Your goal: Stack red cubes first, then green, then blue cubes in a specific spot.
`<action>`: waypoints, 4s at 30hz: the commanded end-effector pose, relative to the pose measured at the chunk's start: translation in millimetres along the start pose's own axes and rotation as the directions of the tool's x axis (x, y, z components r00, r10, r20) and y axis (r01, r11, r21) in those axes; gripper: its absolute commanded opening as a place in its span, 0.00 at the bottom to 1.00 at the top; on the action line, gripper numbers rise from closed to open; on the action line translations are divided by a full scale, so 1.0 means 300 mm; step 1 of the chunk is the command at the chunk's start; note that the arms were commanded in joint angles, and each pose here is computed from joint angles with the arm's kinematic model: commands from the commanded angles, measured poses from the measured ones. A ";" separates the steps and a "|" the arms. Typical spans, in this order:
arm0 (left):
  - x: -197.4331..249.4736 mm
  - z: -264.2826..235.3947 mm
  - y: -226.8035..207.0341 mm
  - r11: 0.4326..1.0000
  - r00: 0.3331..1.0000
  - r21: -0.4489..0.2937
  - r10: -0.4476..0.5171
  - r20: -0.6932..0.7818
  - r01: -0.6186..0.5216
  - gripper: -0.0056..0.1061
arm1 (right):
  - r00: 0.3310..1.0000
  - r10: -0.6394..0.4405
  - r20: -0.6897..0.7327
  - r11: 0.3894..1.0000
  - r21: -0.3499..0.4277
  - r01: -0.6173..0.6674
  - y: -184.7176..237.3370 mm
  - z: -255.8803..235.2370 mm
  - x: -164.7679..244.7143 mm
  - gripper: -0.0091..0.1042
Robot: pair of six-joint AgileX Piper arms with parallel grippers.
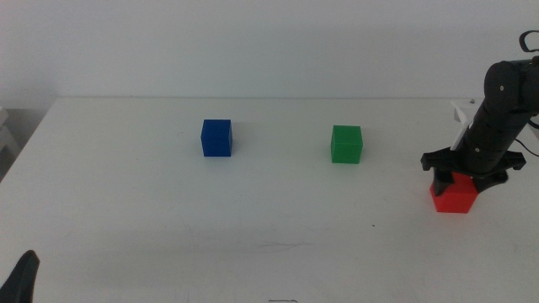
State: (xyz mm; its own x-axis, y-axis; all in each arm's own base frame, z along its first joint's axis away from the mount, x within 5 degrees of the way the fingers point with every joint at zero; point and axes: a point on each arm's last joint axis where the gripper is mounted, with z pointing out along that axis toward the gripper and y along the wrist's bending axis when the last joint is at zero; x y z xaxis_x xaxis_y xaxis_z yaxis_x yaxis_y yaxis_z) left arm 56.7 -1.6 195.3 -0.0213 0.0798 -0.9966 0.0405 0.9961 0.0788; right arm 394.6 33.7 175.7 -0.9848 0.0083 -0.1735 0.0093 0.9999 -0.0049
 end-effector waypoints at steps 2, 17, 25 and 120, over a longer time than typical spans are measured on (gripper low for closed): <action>-0.031 -0.007 -0.002 1.000 0.995 0.006 -0.001 0.100 0.000 0.89 | 0.994 -0.019 0.108 1.000 0.004 0.018 -0.001 -0.095 -0.031 0.22; -0.031 -0.007 -0.002 1.000 0.995 0.006 -0.002 0.100 0.001 0.89 | 0.992 0.044 0.122 0.998 -0.056 -0.037 0.419 -0.316 0.130 0.07; -0.031 -0.007 -0.002 1.000 0.995 0.006 -0.002 0.100 0.001 0.89 | 0.992 0.040 0.116 0.993 -0.117 -0.027 0.661 -0.313 0.164 0.07; -0.031 -0.007 -0.002 1.000 0.995 0.006 -0.002 0.100 0.001 0.89 | 0.924 0.045 0.379 0.998 -0.048 -0.029 0.505 -0.111 -0.304 0.42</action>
State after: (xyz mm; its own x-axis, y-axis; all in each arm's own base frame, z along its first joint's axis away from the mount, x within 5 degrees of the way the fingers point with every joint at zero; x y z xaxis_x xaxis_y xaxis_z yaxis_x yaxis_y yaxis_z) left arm 56.6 -1.6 195.3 -0.0205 0.0797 -0.9966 0.0404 0.9961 0.0788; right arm 477.1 191.6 177.6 -0.9044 0.0372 -0.4252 0.0342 0.9993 0.0148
